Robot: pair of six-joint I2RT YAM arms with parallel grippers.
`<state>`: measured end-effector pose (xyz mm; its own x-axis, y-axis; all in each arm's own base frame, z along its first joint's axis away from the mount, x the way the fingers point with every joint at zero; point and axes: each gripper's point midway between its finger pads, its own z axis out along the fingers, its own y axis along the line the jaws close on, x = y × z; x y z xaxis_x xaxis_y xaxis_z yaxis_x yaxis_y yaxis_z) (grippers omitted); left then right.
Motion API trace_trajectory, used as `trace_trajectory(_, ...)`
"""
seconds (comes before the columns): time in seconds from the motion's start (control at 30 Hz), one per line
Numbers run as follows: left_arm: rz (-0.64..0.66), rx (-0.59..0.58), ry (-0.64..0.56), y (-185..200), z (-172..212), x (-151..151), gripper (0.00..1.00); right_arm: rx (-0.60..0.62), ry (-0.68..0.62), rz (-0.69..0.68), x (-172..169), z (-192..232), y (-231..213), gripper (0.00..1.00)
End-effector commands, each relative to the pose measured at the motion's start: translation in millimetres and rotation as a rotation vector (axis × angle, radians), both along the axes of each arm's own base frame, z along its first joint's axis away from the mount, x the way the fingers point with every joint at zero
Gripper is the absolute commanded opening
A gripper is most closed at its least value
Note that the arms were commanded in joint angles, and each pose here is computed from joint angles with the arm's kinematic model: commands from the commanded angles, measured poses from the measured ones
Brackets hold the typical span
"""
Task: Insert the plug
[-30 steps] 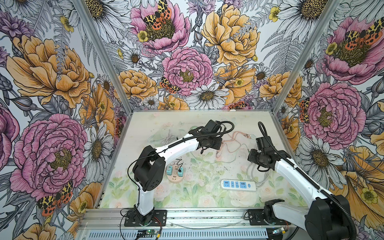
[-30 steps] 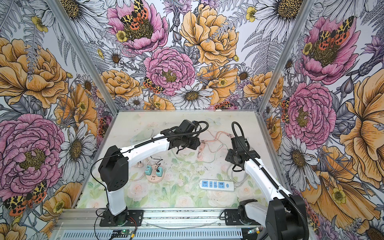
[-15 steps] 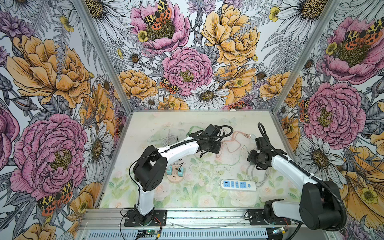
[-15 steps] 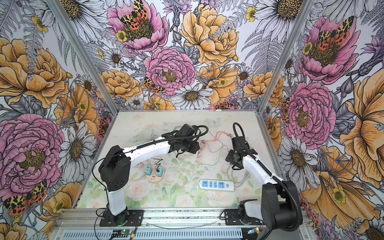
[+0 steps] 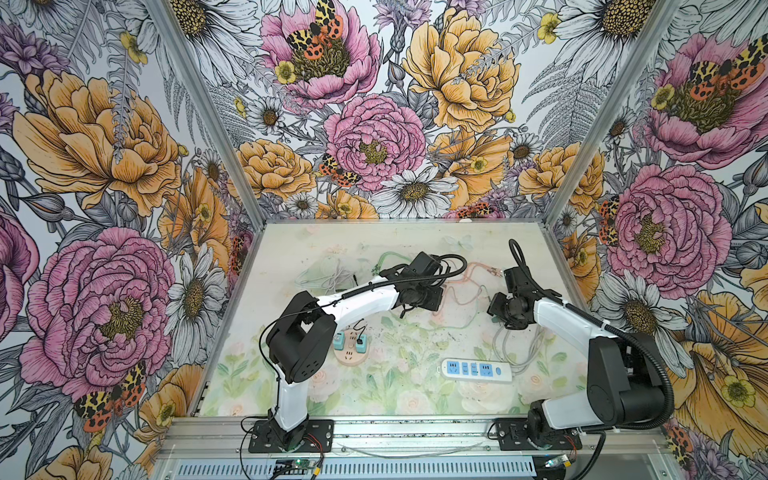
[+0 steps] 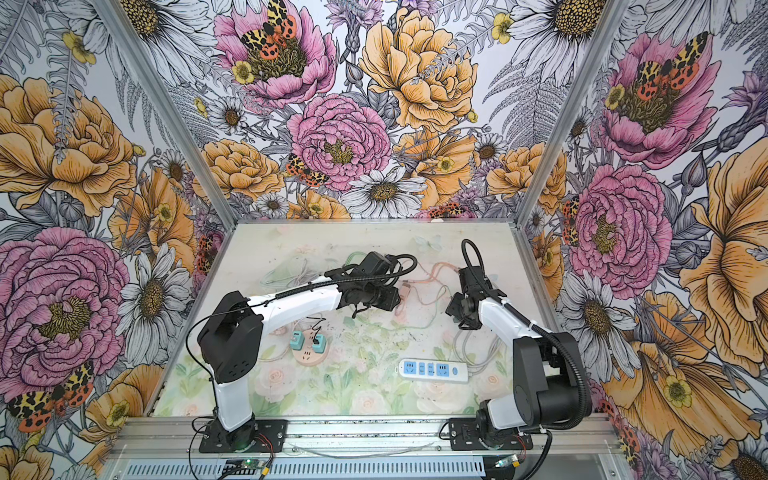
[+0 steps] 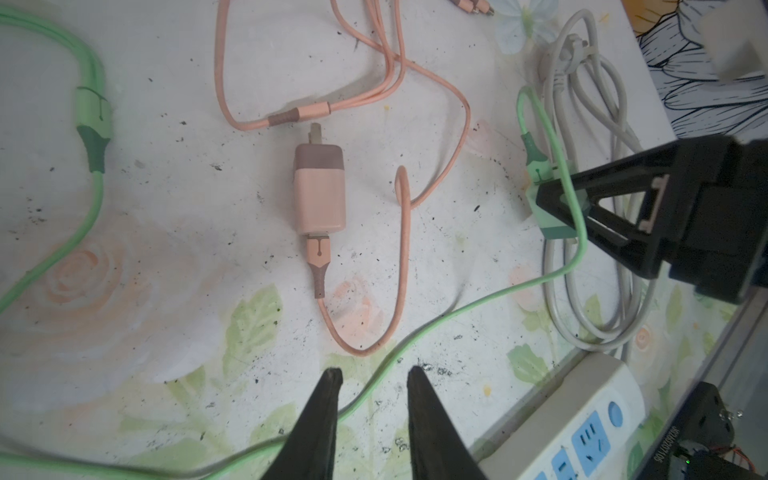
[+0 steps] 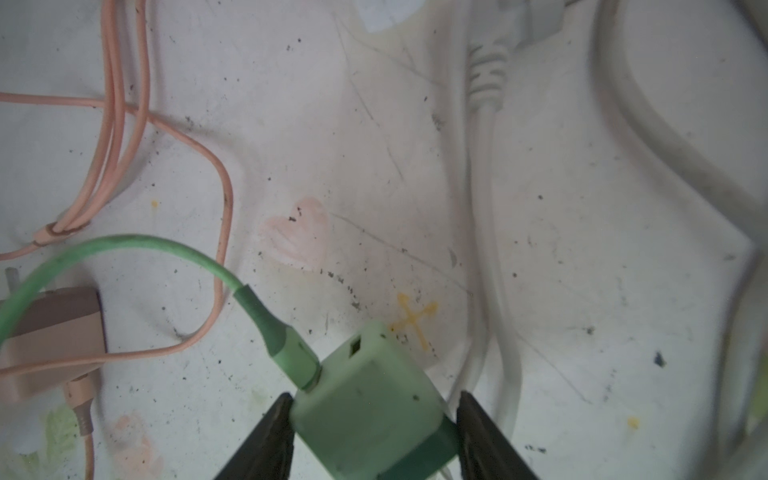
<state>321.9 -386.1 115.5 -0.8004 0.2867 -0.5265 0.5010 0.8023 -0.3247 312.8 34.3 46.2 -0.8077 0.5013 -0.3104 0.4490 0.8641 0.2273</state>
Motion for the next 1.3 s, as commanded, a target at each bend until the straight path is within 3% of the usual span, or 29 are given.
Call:
trace_trajectory(0.0,-0.056,-0.041,-0.009,-15,9,-17,0.31,0.014,-0.043,-0.009,17,5,3,0.24)
trace_trajectory(0.33,0.020,-0.006,-0.009,-7,-3,-2,0.32,-0.009,-0.011,0.014,28,-8,10,0.25)
trace_trajectory(0.63,0.109,0.014,-0.009,10,-12,22,0.34,-0.007,-0.009,0.012,18,-8,10,0.44)
trace_trajectory(1.13,0.162,0.055,-0.022,5,-30,63,0.38,-0.009,-0.104,0.040,-6,21,6,0.72)
trace_trajectory(1.27,0.168,0.066,-0.017,4,-38,65,0.39,-0.028,-0.086,0.049,-7,15,4,0.69)
